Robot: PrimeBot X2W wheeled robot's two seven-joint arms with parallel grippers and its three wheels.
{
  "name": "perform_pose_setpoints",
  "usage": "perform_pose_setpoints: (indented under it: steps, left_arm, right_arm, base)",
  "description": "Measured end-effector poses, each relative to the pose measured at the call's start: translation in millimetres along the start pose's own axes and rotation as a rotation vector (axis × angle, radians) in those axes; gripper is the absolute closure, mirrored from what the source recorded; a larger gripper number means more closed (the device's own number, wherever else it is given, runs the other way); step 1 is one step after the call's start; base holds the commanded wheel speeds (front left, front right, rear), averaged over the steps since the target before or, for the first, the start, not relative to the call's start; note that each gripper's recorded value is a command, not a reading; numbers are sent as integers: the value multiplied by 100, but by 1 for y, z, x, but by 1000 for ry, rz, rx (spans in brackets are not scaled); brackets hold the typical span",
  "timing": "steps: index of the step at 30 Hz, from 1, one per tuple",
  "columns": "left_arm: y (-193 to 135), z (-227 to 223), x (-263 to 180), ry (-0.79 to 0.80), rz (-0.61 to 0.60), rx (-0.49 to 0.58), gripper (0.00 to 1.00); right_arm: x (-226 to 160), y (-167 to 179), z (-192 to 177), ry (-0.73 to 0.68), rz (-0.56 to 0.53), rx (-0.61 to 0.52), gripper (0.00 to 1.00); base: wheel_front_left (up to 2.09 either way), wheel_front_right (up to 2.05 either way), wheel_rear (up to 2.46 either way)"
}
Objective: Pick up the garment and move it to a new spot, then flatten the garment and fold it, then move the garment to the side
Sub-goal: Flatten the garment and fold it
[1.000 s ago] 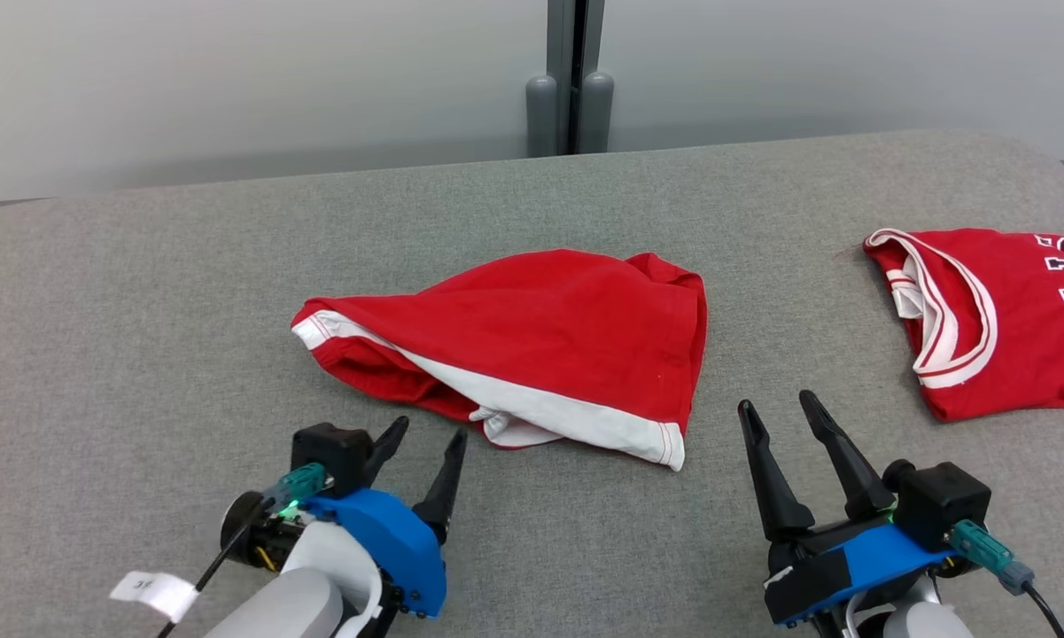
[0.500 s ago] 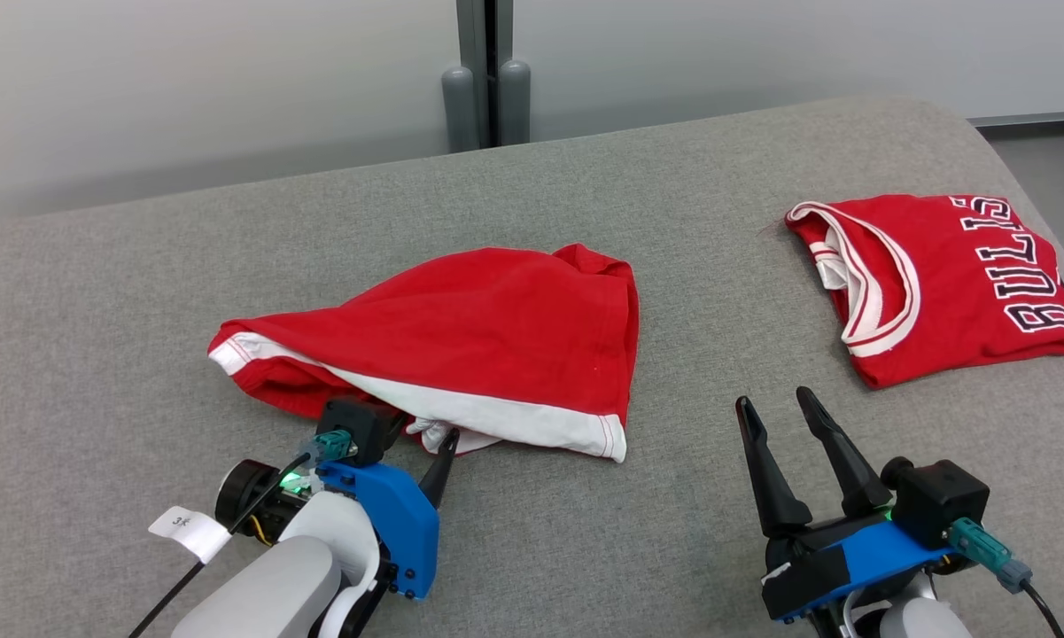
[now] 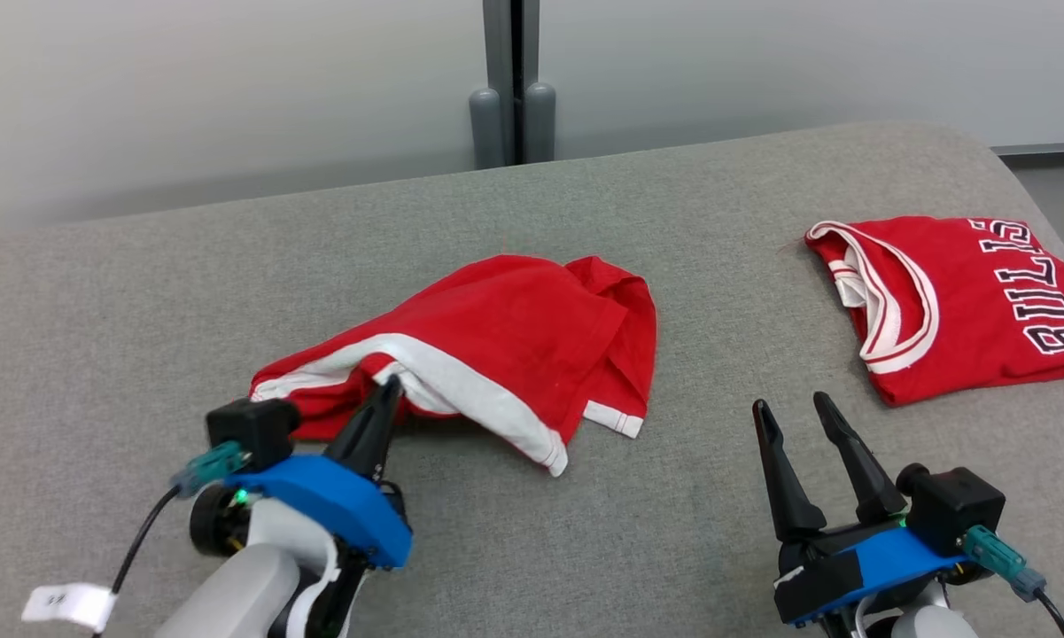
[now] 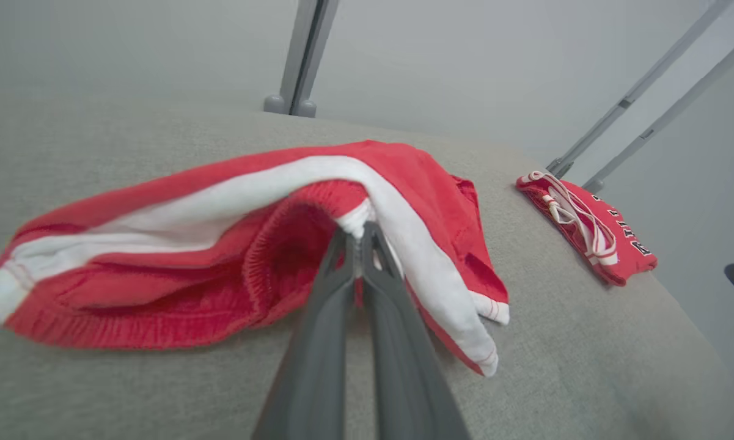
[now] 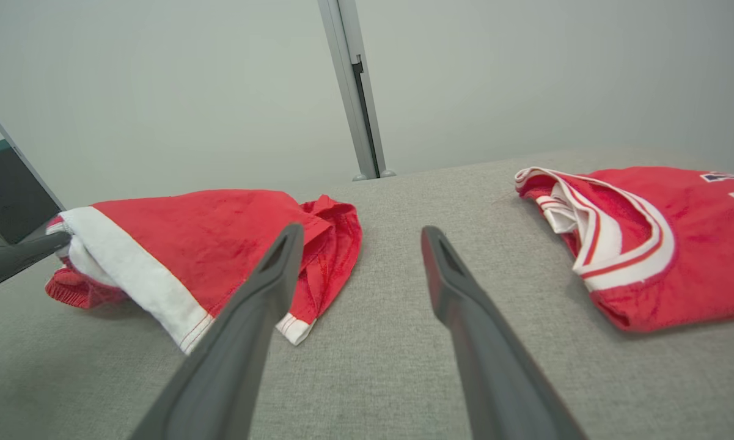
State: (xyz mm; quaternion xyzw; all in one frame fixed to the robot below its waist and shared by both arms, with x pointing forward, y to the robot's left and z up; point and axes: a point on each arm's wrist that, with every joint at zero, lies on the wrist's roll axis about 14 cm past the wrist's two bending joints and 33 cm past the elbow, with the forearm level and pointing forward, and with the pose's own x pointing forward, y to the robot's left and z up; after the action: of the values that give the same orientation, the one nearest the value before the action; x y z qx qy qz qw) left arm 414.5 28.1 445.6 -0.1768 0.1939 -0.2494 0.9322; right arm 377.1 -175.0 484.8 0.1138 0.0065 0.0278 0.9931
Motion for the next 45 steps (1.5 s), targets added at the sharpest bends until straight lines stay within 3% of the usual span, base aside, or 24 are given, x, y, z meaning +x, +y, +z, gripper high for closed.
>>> perform_pose_setpoints:
  steps: [5,13,14,15,20,26,31,35,39,45]
  left_arm:
    - [34,1,-33,-57,122,-107,100]
    - [74,-42,-74,51,300,-101,100]
    - [78,-45,-77,57,315,-82,61]
    - [82,-45,-79,53,330,-62,0]
    - [92,-35,-85,-7,368,5,0]
    - [90,0,-89,-149,346,-4,0]
    - [88,56,-102,-345,351,82,0]
    - [88,69,-115,-408,367,164,0]
    - [90,68,-122,-433,389,182,0]
    - [97,60,-126,-430,405,178,0]
  right_arm:
    - [2,7,-1,6,22,-1,0]
    - [6,17,3,2,52,-7,0]
    - [7,17,3,2,55,-8,0]
    - [7,18,3,3,56,-8,0]
    - [6,23,3,12,72,-14,0]
    - [9,33,7,13,110,-39,0]
    - [8,40,5,31,137,-43,0]
    - [8,49,1,51,165,-48,0]
    - [4,65,-14,116,229,-77,0]
    - [0,110,-58,337,406,-175,0]
  base:
    - [0,0,0]
    - [0,0,0]
    - [0,0,0]
    - [0,0,0]
    - [0,0,0]
    - [0,0,0]
    - [0,0,0]
    - [0,0,0]
    - [0,0,0]
    - [0,0,0]
